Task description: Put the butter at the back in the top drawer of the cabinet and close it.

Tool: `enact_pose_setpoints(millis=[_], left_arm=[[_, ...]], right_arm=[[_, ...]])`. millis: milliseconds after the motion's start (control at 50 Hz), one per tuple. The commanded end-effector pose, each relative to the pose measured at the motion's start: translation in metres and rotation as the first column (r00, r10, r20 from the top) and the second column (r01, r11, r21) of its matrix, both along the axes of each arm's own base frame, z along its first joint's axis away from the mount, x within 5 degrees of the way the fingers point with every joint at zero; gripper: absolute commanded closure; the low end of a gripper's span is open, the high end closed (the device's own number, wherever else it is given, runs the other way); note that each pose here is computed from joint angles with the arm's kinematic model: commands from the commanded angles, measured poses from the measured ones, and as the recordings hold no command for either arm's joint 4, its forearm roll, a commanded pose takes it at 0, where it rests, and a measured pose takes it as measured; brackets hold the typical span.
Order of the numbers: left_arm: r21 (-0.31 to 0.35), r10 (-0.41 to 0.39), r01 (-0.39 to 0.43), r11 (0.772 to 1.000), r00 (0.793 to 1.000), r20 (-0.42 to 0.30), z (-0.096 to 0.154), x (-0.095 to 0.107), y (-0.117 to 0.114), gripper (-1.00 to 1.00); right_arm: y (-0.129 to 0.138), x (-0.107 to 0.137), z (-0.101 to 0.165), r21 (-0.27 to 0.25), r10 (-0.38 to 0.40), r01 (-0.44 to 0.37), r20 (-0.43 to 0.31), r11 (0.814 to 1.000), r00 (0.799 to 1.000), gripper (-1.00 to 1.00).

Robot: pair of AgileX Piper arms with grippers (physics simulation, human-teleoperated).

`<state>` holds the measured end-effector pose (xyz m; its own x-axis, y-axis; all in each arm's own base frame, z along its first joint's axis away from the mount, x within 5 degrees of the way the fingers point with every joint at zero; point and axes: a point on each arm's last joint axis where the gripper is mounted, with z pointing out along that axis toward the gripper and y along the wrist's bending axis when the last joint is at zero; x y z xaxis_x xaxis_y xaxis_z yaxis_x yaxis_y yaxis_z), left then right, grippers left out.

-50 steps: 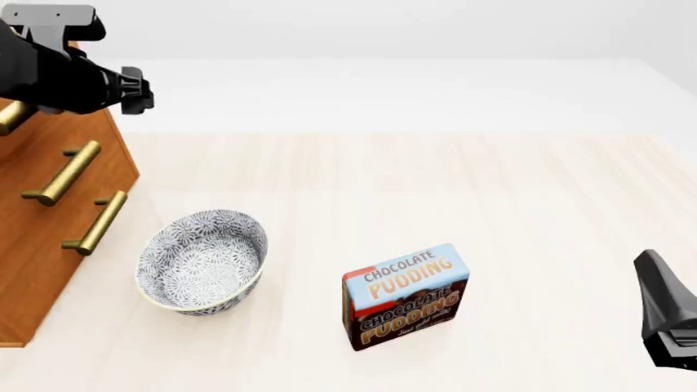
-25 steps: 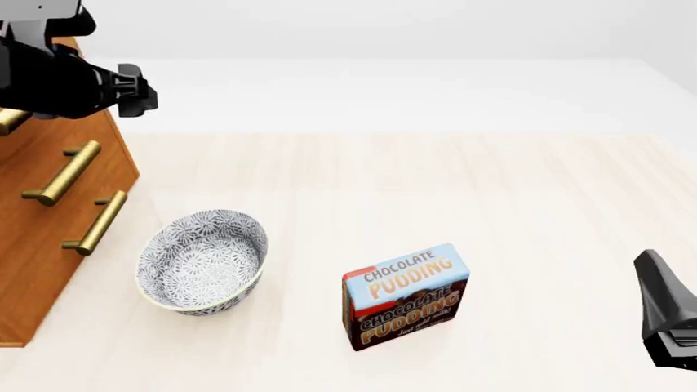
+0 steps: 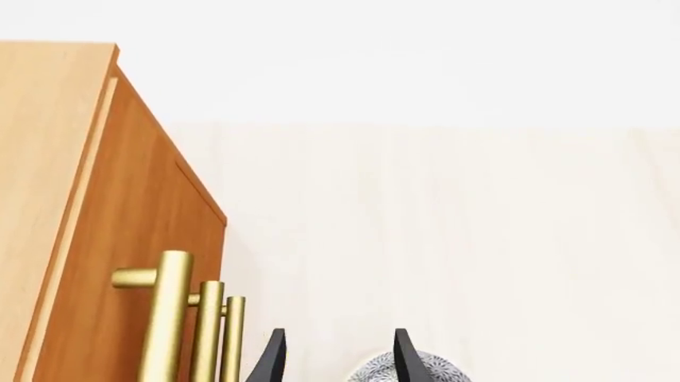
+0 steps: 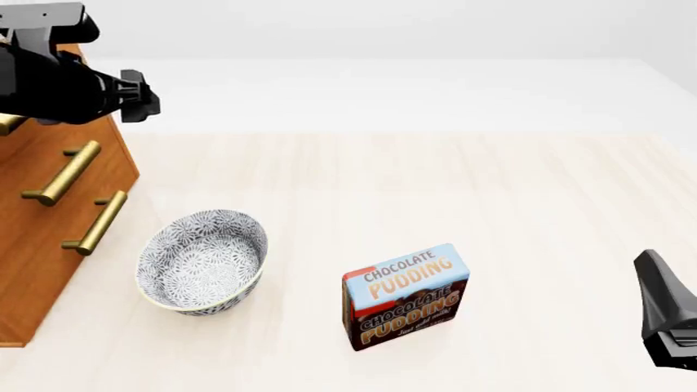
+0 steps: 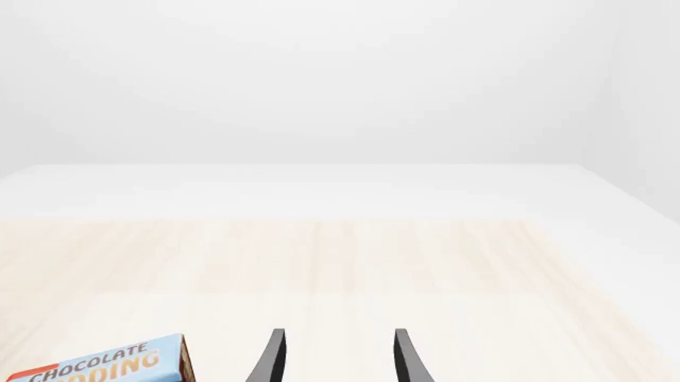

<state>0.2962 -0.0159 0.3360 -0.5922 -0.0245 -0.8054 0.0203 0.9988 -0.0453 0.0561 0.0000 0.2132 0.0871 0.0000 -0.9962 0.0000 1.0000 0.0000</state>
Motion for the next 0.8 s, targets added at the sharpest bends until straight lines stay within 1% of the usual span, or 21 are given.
enact_pose_setpoints(millis=[20, 420, 540, 600, 800], left_arm=[[-0.002, 0.008, -0.008, 1.0, 1.0, -0.007, -0.004, 0.004, 0.002, -1.0], [-0.002, 0.022, -0.022, 1.0, 1.0, -0.012, -0.009, 0.01, 0.006, -1.0], [0.002, 0.036, -0.036, 0.999, 0.999, -0.022, -0.015, 0.014, 0.011, -1.0], [0.008, 0.053, -0.053, 0.999, 0.998, -0.027, -0.02, 0.017, 0.017, -1.0], [0.015, 0.069, -0.069, 0.998, 0.997, -0.03, -0.023, 0.02, 0.024, -1.0]], right_arm=[[0.0, 0.0, 0.0, 0.0, 0.0, 0.0, 0.0, 1.0, 1.0, -1.0], [0.0, 0.0, 0.0, 0.0, 0.0, 0.0, 0.0, 1.0, 1.0, -1.0], [0.0, 0.0, 0.0, 0.0, 0.0, 0.0, 0.0, 1.0, 1.0, -1.0], [0.0, 0.0, 0.0, 0.0, 0.0, 0.0, 0.0, 1.0, 1.0, -1.0], [0.0, 0.0, 0.0, 0.0, 0.0, 0.0, 0.0, 1.0, 1.0, -1.0]])
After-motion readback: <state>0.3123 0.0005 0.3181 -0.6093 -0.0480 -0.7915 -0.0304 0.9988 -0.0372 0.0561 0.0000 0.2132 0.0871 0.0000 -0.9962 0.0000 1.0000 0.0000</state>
